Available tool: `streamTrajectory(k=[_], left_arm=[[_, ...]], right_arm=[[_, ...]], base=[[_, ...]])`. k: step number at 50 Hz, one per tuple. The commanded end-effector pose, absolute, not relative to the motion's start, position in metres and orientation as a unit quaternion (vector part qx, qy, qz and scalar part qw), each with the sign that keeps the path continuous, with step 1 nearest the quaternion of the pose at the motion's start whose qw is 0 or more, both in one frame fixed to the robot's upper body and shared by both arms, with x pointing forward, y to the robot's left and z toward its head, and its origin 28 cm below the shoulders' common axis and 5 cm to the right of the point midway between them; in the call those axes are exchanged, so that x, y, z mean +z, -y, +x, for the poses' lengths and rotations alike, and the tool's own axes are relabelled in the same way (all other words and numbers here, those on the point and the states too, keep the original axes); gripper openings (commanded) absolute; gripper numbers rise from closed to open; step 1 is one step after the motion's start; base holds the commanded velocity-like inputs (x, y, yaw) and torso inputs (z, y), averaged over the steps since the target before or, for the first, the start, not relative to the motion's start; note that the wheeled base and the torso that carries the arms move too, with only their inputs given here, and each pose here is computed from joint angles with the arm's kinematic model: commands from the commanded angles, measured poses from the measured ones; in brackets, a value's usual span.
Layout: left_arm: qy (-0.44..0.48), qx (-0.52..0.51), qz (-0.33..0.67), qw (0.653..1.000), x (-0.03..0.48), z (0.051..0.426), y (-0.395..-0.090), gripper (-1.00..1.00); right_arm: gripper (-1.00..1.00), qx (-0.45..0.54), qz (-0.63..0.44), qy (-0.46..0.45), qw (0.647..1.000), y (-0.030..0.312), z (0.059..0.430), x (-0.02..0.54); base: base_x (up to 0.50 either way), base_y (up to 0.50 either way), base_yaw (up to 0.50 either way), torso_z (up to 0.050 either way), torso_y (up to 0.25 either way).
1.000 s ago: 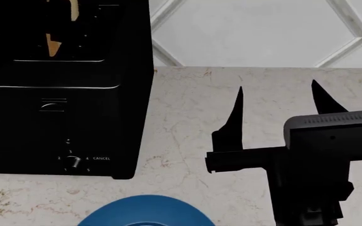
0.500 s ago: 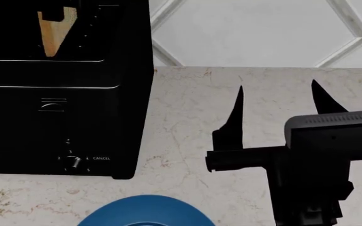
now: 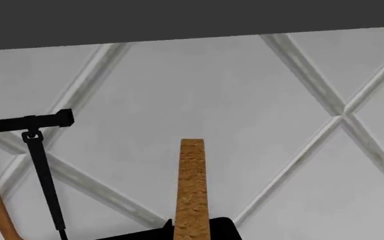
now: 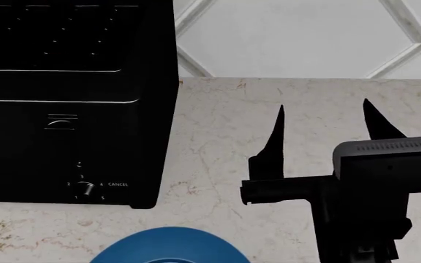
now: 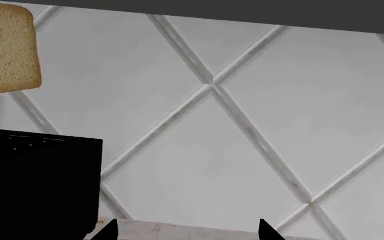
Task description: Place the toasted item on a plate.
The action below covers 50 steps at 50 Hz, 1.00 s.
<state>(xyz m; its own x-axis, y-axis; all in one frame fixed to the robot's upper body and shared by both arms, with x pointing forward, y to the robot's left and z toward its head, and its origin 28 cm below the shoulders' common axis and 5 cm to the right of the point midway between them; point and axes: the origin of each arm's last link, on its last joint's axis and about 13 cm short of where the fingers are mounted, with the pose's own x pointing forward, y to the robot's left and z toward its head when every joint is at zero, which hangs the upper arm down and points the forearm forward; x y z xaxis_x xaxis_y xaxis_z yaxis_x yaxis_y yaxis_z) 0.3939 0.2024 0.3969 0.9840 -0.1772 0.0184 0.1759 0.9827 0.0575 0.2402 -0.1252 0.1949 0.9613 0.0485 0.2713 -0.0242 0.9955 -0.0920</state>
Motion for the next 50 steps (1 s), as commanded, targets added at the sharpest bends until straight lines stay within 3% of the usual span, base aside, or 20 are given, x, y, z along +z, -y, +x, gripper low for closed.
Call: streamTrajectory(k=[1,25,40,50], left_arm=[[0.113,-0.124,0.024,0.986,0.421,0.34,-0.194,-1.0],[0.128,-0.16,0.016,0.979,0.366,0.243,-0.188,-1.0],[0.138,-0.183,0.016,0.973,0.33,0.228,-0.165,-1.0],[0.15,-0.19,0.01,0.97,0.332,0.188,-0.169,-1.0]], right_arm=[[1.0,0.02,-0.04,0.137,0.99,0.124,0.24,0.193],[1.0,0.027,-0.041,0.138,0.989,0.121,0.243,0.193],[1.0,0.03,-0.042,0.138,0.989,0.118,0.244,0.194],[1.0,0.034,-0.043,0.139,0.989,0.117,0.245,0.197]], base=[[0.0,0.0,0.0,0.0,0.009],[0.0,0.0,0.0,0.001,0.002],[0.0,0.0,0.0,0.0,0.0],[0.0,0.0,0.0,0.0,0.0]])
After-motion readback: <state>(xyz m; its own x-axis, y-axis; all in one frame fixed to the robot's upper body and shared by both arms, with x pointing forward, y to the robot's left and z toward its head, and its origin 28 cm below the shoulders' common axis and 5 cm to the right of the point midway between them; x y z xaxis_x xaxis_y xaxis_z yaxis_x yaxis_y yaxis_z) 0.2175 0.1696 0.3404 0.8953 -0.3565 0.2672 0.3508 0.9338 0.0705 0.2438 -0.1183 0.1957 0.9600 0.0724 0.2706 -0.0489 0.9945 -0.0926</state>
